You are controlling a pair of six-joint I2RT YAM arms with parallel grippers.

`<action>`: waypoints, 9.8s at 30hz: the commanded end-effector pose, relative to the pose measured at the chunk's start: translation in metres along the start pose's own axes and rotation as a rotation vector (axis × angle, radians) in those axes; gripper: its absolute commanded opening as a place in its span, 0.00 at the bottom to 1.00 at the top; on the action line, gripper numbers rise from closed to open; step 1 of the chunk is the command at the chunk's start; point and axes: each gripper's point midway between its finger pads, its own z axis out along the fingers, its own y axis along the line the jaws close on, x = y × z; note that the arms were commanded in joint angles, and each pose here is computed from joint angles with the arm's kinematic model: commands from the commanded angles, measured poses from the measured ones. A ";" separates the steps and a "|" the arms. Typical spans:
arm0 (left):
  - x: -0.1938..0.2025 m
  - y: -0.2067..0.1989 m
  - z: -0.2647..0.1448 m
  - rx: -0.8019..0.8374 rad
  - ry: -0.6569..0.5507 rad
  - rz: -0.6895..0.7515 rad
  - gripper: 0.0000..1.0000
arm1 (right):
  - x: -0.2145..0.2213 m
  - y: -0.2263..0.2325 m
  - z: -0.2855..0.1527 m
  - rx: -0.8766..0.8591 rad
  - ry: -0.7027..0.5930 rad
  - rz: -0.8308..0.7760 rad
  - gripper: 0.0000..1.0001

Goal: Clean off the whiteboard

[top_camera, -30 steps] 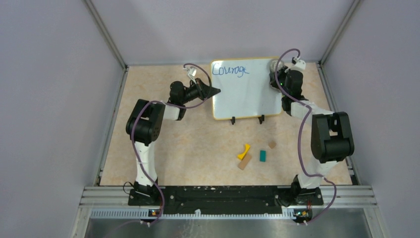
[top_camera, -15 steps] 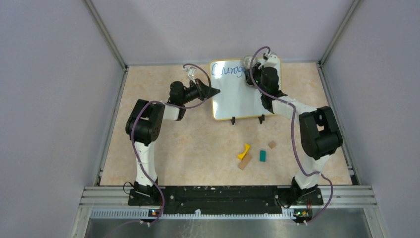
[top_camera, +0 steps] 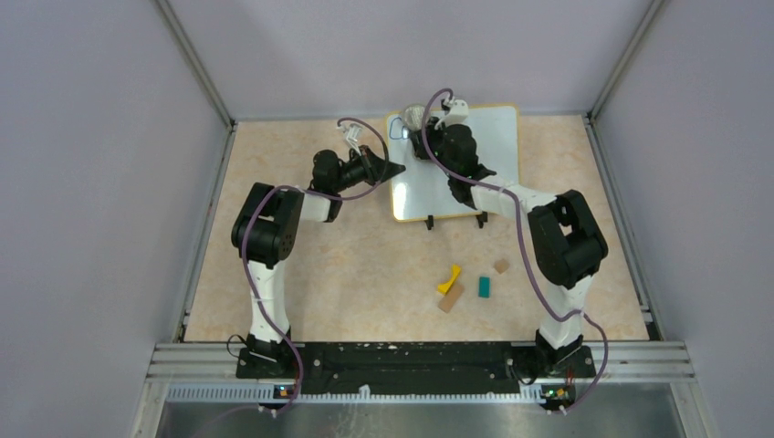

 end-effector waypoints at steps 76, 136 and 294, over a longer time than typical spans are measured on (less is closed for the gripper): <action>0.003 0.053 -0.012 -0.194 -0.010 0.305 0.00 | -0.007 -0.151 -0.068 0.331 0.025 0.116 0.00; 0.004 0.054 -0.014 -0.205 -0.007 0.308 0.00 | -0.043 -0.225 -0.056 0.256 0.002 0.242 0.00; -0.002 0.061 -0.013 -0.307 0.024 0.447 0.00 | 0.107 0.030 0.005 -0.070 0.370 -0.060 0.00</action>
